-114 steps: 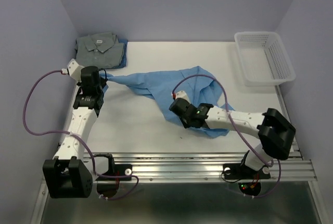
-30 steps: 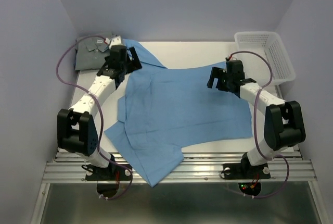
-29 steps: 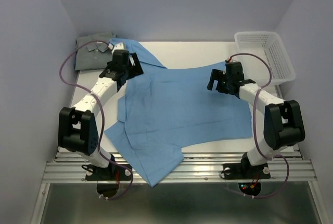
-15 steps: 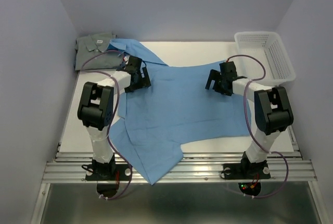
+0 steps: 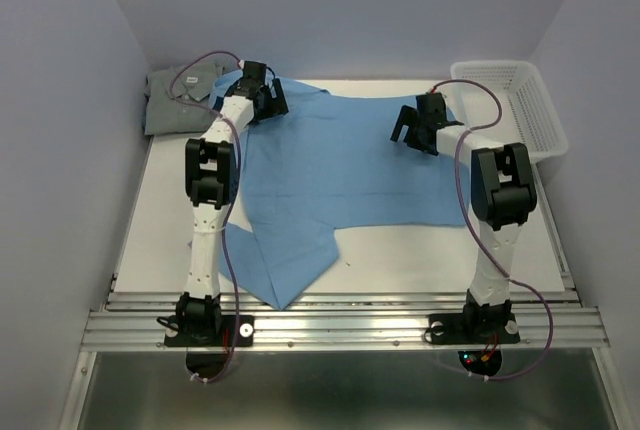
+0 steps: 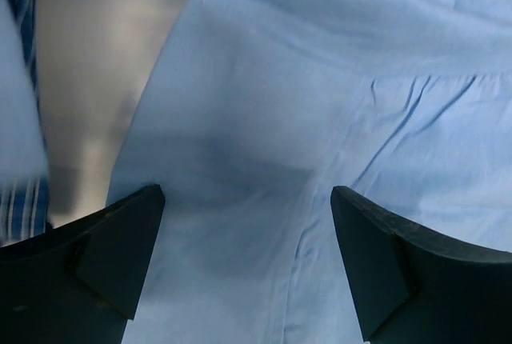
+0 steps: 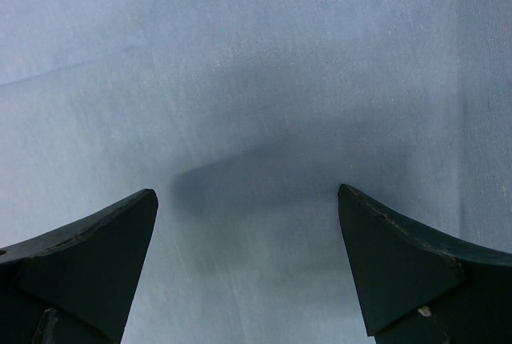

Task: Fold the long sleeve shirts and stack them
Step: Flatten the shirt out, then fold the shirt

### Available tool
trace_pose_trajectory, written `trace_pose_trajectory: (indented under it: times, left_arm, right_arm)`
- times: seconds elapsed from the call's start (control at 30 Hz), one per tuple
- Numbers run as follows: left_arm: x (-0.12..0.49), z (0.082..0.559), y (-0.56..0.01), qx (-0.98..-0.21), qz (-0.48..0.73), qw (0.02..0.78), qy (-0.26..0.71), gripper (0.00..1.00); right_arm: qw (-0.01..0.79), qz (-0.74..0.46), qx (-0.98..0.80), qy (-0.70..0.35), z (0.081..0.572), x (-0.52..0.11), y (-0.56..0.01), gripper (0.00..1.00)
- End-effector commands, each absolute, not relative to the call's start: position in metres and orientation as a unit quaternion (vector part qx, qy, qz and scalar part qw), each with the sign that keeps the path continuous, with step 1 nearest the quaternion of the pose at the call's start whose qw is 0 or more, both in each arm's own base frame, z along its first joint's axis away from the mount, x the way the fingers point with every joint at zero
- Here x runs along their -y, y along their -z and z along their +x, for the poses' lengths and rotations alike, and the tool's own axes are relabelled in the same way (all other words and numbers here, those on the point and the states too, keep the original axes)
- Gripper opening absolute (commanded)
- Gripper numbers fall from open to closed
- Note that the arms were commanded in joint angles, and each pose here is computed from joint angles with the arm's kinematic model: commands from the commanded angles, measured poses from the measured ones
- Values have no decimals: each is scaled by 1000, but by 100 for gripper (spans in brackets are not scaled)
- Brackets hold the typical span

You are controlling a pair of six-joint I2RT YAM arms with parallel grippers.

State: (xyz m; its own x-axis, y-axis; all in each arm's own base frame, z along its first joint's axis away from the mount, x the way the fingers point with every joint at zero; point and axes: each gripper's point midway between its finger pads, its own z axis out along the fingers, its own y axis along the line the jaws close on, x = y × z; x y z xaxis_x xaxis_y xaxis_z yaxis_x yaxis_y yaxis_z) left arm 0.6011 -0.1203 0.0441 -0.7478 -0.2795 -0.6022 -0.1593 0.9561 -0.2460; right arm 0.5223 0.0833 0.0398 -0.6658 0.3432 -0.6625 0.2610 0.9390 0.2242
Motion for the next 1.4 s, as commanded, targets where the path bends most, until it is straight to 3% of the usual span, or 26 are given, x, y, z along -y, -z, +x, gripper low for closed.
trace_pose_trajectory:
  times: [0.0, 0.17, 0.37, 0.4, 0.47, 0.5, 0.53, 0.6, 0.7, 0.77, 1.0, 1.37]
  left_arm:
    - [118, 617, -55, -935, -83, 334, 84, 99]
    - [109, 627, -81, -918, -94, 366, 121, 99]
    - [134, 601, -193, -886, -48, 444, 126, 99]
    - [136, 589, -191, -891, -47, 436, 120, 99]
    - [143, 562, -240, -872, -56, 471, 125, 99]
    - [135, 541, -213, -886, -73, 445, 105, 99]
    - [131, 520, -247, -868, -101, 472, 121, 99]
    - [126, 488, -240, -867, -130, 461, 134, 99]
    - [115, 405, -181, -893, -173, 395, 128, 99]
    - [111, 363, -176, -896, -201, 373, 136, 99]
    - [139, 209, -99, -953, -159, 177, 189, 99]
    - [176, 112, -48, -974, -119, 18, 189, 99]
  right_arm:
    - [354, 162, -920, -47, 527, -80, -25, 100]
    - [375, 126, -915, -76, 539, -92, -52, 100]
    - [427, 55, -894, -125, 532, -108, -116, 100]
    - [443, 46, -886, -128, 530, -113, -127, 100]
    - [457, 55, -878, -128, 514, -108, -145, 100]
    - [459, 68, -876, -133, 508, -107, -148, 100]
    - [473, 78, -867, -134, 500, -104, -164, 100]
    - [455, 101, -874, -137, 476, -100, -147, 100]
    - [446, 149, -874, -119, 448, -85, -137, 100]
    - [447, 184, -869, -101, 436, -74, -134, 100]
    - [448, 238, -856, -99, 395, -60, -132, 100]
    - [418, 247, -872, -68, 374, -50, -104, 100]
